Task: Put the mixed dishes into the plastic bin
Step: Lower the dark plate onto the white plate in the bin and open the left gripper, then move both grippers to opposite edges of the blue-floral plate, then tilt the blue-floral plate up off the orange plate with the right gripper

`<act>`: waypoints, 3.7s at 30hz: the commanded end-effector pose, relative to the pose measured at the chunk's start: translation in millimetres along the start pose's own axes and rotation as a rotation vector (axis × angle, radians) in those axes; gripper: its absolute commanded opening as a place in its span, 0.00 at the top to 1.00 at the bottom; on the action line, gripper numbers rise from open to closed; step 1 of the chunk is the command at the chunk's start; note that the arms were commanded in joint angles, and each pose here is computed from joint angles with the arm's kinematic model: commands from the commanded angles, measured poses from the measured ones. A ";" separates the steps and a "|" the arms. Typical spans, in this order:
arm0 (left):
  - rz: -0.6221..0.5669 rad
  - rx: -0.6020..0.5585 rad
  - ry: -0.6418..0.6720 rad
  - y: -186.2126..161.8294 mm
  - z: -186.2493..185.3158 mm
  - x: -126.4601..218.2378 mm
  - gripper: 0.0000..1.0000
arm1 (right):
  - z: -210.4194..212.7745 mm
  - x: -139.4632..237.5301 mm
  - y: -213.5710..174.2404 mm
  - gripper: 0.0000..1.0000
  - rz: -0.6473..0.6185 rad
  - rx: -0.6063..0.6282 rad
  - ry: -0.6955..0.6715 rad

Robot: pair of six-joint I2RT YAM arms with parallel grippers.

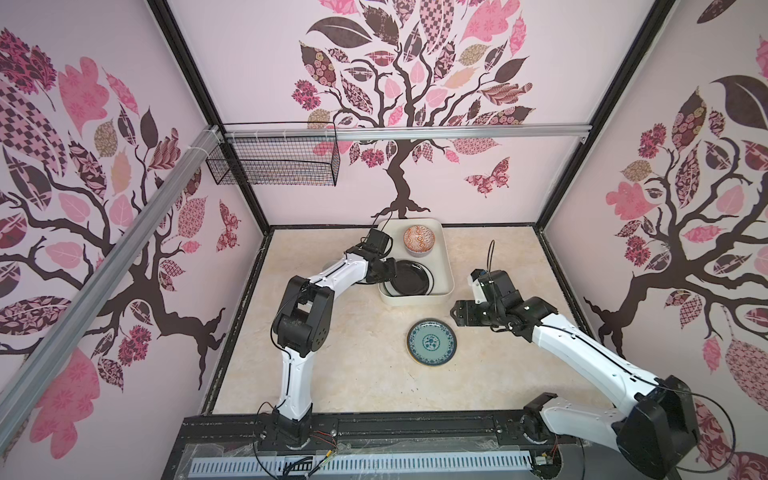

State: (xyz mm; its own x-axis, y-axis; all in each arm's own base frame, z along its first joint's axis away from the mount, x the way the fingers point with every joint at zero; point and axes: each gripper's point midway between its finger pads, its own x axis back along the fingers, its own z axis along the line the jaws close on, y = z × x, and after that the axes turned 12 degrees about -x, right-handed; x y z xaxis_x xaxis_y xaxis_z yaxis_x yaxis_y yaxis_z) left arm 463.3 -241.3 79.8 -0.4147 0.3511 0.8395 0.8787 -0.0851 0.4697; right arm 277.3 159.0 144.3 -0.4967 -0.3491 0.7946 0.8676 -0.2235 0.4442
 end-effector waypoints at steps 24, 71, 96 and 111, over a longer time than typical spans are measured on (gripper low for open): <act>-0.052 -0.025 -0.004 10.6 -3.9 17.8 0.41 | -7.5 -2.8 -9.7 0.22 0.033 -0.015 -0.019; -0.185 -0.047 0.011 -188.1 8.4 161.1 0.02 | -41.8 -73.1 -75.3 0.90 0.270 -0.016 -0.253; -0.195 -0.064 0.010 -181.7 5.4 166.0 0.02 | -6.3 -46.0 -46.4 1.00 0.216 -0.006 -0.150; -0.147 -0.055 -0.025 -182.7 -3.5 152.8 0.04 | 15.4 -30.4 -34.6 1.00 0.188 -0.025 -0.037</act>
State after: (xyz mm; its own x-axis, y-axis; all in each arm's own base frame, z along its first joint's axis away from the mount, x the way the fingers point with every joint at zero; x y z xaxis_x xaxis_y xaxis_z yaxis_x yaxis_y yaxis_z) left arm 234.3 -169.7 115.3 -0.5182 0.3645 0.7737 0.8076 -0.0892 0.5829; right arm 254.7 183.4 82.8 -0.2782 -0.2943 0.9143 0.9564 -0.1733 0.2352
